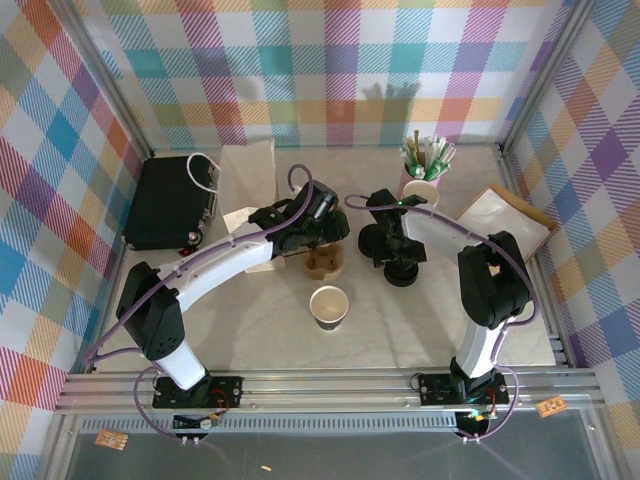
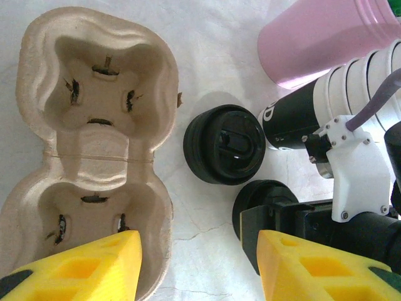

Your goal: Pack the takeout coffee

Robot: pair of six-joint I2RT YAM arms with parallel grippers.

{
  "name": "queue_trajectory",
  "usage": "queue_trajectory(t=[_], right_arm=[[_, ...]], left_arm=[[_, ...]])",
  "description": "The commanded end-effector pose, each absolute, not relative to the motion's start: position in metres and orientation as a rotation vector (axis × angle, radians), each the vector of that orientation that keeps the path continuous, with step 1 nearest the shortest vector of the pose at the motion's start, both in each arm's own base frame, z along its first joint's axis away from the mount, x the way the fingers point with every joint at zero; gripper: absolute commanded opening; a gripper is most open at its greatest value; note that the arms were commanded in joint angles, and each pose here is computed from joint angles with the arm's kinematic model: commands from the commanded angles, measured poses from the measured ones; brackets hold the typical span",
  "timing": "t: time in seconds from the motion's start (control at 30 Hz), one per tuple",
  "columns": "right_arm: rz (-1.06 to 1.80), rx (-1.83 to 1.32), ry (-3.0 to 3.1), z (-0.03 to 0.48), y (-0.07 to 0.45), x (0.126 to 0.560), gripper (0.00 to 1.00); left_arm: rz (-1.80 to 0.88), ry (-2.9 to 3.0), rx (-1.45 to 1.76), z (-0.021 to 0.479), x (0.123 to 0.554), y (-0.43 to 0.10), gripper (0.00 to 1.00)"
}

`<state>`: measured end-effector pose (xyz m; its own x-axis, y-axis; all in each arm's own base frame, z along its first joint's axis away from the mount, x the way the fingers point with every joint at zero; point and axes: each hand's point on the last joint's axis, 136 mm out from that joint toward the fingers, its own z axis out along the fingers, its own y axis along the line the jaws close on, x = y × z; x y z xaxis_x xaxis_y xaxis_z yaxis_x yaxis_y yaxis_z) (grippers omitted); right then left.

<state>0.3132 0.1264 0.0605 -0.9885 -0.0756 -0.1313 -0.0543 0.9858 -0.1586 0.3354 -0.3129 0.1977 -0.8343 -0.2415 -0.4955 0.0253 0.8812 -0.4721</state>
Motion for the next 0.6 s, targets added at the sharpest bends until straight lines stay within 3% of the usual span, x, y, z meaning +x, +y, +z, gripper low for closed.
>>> queue_trajectory(t=[0.0, 0.57], right_arm=[[-0.240, -0.060, 2.982, 0.064, 0.120, 0.311, 0.80], [-0.195, -0.004, 2.995, 0.050, 0.118, 0.304, 0.80]], left_arm=[[-0.644, 2.476, -0.126, 0.209, 0.333, -0.316, 0.52], [-0.637, 2.481, -0.114, 0.208, 0.328, -0.319, 0.52]])
